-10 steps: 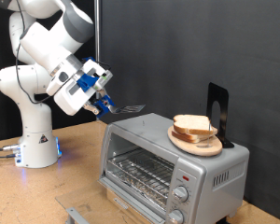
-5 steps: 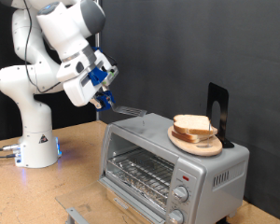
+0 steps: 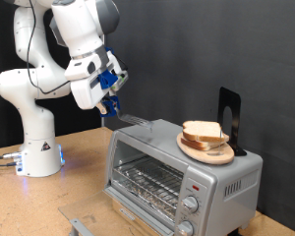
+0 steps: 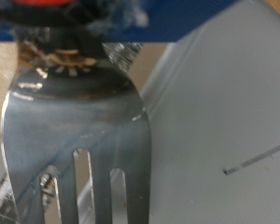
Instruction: Make a piece of toast with the oven
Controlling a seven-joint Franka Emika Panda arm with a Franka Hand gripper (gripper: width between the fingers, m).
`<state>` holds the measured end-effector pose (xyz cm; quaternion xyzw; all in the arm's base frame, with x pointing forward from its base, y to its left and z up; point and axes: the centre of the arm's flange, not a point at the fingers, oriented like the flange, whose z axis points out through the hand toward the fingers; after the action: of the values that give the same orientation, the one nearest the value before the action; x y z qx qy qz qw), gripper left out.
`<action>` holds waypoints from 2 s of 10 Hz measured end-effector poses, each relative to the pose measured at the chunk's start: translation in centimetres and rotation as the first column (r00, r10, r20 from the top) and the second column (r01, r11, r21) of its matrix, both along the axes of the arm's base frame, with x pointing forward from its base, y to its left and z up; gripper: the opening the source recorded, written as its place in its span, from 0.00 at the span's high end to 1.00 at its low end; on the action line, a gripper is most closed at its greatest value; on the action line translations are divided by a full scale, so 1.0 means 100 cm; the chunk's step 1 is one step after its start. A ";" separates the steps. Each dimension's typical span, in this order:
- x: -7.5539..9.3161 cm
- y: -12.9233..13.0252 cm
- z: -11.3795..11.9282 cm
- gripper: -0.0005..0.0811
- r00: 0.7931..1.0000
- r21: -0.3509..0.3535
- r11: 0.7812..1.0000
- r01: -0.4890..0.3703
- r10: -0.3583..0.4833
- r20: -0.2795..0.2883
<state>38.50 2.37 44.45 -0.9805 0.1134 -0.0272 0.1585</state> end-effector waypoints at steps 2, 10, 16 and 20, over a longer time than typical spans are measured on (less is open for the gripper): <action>0.006 0.013 0.007 0.42 0.999 -0.056 0.998 0.025 -0.023 0.030; 0.033 0.054 0.021 0.42 0.997 -0.119 0.990 0.074 -0.071 0.030; 0.048 0.073 0.015 0.42 0.997 -0.103 0.991 0.082 -0.082 0.003; 0.055 0.081 0.016 0.42 0.996 -0.073 0.993 0.090 -0.091 -0.002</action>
<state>44.03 10.46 46.02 -0.9795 0.1570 -0.0359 0.1209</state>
